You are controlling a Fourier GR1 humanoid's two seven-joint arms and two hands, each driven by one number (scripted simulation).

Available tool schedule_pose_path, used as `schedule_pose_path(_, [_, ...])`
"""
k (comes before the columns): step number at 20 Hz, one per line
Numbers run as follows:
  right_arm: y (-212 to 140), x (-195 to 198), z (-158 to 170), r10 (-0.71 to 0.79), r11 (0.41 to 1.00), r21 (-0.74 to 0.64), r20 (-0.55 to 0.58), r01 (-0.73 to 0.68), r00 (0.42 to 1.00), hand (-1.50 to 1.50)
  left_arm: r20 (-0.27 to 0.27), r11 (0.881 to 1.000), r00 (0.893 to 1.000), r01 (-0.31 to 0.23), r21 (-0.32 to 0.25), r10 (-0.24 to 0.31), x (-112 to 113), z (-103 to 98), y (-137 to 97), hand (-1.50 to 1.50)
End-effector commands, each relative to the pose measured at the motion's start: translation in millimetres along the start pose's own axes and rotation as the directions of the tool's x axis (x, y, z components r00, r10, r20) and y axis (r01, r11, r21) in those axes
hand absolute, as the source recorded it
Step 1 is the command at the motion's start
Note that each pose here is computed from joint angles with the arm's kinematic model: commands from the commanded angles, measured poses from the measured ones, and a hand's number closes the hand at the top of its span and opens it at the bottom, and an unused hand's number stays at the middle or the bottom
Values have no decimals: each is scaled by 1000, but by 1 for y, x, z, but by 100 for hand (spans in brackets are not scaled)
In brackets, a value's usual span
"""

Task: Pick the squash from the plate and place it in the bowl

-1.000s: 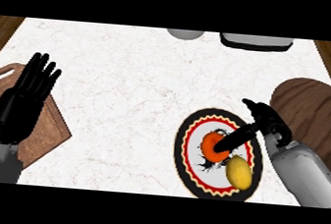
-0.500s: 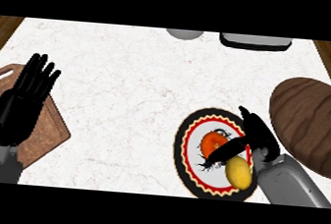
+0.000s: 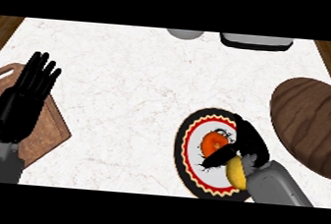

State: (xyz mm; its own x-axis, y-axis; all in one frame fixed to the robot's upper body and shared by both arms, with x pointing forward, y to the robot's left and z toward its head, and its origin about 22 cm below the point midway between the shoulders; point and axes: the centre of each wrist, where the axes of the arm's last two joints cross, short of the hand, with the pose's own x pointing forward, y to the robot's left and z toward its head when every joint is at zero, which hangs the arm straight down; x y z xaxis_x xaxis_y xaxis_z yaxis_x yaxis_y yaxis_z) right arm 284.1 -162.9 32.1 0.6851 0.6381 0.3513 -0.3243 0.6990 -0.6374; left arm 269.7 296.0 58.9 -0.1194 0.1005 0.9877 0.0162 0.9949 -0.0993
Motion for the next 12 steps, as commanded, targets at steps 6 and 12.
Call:
schedule_pose_path(6, [19,16,-18,4,999,40,-184,4,983,-150,-3,1000,1000,4,-3,-4,-10,1,-5,0])
schedule_pose_path(12, [21,14,-25,128,991,59,-133,-121,983,150,10,1000,1000,-1,-2,1,-11,-9,-9,0])
